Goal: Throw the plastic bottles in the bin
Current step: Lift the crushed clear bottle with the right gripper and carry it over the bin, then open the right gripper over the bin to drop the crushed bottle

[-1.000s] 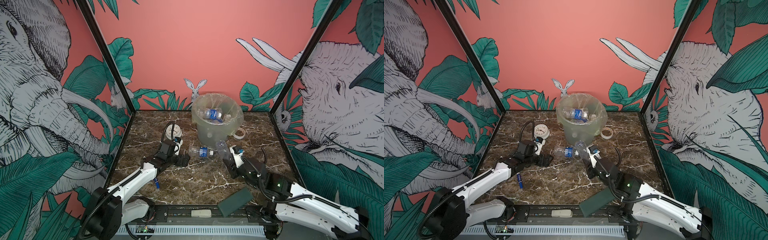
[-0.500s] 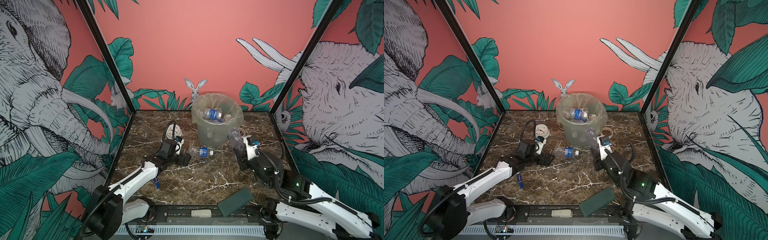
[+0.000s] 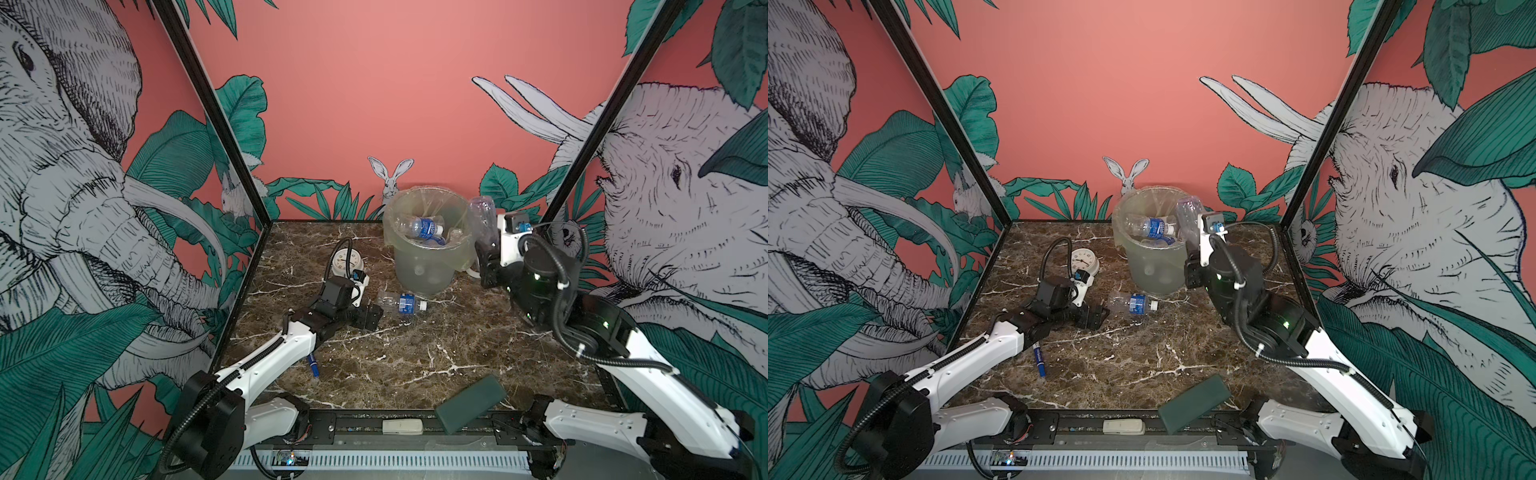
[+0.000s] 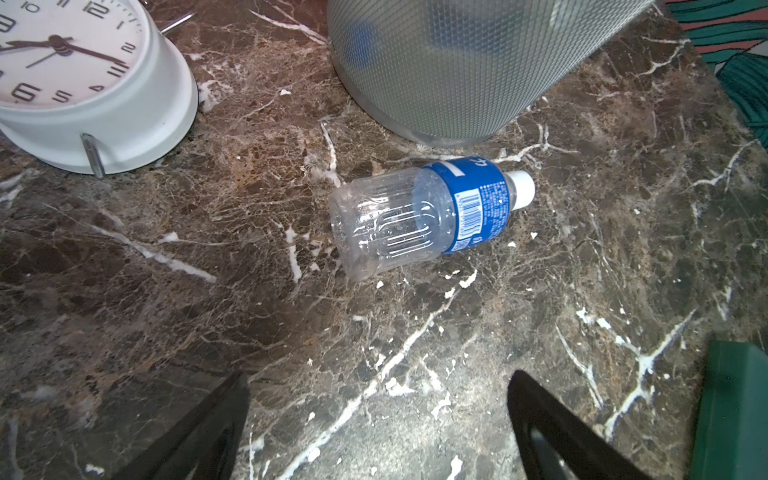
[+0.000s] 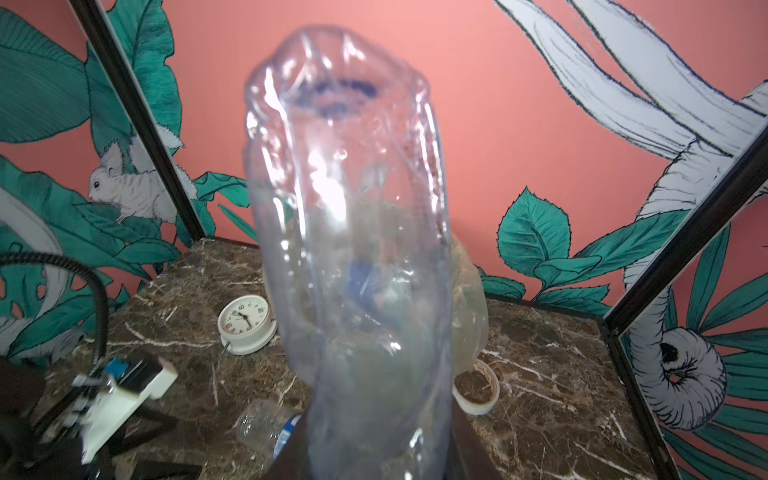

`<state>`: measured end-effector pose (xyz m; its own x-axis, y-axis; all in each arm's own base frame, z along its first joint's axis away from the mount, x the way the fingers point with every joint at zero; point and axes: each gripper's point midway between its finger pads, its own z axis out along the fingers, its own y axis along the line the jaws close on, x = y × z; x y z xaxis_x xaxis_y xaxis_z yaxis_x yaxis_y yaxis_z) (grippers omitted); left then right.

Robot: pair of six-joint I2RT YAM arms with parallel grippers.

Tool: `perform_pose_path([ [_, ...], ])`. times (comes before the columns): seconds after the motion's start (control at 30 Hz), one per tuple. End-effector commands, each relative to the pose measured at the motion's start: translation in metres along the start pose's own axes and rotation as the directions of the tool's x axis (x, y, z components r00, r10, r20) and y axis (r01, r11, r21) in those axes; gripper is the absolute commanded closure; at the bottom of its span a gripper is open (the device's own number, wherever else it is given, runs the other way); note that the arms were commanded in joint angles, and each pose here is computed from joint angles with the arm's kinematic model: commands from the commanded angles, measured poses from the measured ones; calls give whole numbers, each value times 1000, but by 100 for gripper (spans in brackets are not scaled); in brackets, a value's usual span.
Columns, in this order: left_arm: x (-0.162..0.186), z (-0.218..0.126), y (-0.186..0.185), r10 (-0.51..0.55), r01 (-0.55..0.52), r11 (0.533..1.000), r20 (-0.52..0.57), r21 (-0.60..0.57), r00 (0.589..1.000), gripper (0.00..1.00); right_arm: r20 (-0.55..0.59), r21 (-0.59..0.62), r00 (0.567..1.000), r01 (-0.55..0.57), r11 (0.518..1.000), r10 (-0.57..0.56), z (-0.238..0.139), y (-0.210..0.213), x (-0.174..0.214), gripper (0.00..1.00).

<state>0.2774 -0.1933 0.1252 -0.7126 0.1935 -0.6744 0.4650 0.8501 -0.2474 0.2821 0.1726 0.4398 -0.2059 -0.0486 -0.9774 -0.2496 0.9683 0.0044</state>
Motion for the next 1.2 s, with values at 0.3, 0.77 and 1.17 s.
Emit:
perform_pose_path([
  [0.3,5,-12,-1,9,-9,1000,28,-2,1000,3,-156,-5,979,-135,991,133,177,-1,-25,6],
  [0.77,-10,-15,-4,28,-27,1000,34,-9,999,3,-98,13,983,-157,987,158,104,-29,-21,1],
  [1.17,-48,4,-16,93,-93,996,29,-1,995,3,-145,29,978,-149,988,152,47,-48,34,1],
])
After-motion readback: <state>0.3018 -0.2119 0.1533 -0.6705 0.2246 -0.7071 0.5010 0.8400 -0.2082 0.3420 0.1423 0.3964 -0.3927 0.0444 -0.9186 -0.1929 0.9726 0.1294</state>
